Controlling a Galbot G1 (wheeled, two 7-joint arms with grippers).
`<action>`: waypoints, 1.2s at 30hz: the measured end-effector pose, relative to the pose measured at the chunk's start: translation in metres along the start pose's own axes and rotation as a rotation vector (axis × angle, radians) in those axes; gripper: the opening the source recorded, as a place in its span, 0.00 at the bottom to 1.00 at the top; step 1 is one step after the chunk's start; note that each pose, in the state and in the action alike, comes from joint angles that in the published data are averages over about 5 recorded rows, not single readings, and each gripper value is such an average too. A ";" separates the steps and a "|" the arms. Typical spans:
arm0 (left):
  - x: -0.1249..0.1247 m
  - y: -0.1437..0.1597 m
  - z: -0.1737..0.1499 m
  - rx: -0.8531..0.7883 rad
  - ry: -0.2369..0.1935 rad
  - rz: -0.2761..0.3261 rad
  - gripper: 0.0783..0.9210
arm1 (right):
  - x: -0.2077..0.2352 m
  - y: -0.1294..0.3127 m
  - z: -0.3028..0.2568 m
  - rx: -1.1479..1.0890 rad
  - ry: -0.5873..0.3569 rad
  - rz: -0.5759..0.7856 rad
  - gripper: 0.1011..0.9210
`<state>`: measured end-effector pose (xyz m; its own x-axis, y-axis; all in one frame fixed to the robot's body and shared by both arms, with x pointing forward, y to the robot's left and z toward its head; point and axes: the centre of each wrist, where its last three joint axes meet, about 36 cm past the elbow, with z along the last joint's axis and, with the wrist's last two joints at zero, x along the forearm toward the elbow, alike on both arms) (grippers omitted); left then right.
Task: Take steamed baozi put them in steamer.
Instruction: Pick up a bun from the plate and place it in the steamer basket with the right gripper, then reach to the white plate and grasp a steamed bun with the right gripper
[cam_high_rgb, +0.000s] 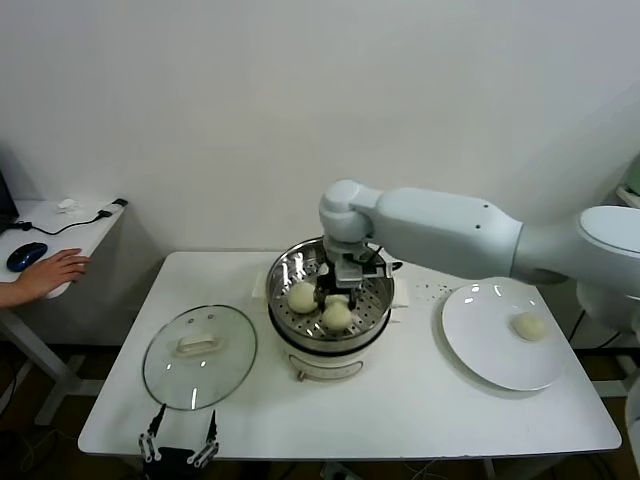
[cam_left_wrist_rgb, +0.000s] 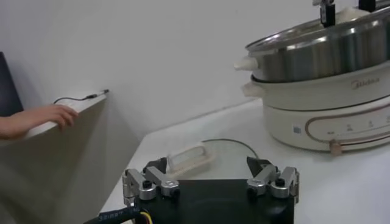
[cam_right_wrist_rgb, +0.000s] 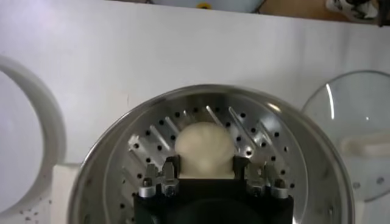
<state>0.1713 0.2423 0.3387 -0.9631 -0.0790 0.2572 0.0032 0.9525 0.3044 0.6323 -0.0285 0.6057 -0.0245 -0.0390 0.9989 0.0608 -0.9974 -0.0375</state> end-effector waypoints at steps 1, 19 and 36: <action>0.000 0.000 0.000 0.000 0.000 0.000 0.88 | -0.003 -0.001 -0.001 0.005 -0.004 -0.001 0.58; 0.000 -0.003 0.000 -0.001 -0.005 0.008 0.88 | -0.007 0.001 -0.004 0.022 0.000 0.011 0.88; -0.004 -0.008 -0.007 0.001 -0.026 0.017 0.88 | 0.075 0.136 0.035 -0.452 0.112 0.199 0.88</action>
<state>0.1771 0.2334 0.3416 -0.9695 -0.0553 0.2386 0.0192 0.9540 0.2993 0.6741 -0.1648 0.6761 -0.1644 -0.2123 0.9633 -0.3625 -0.8952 -0.2592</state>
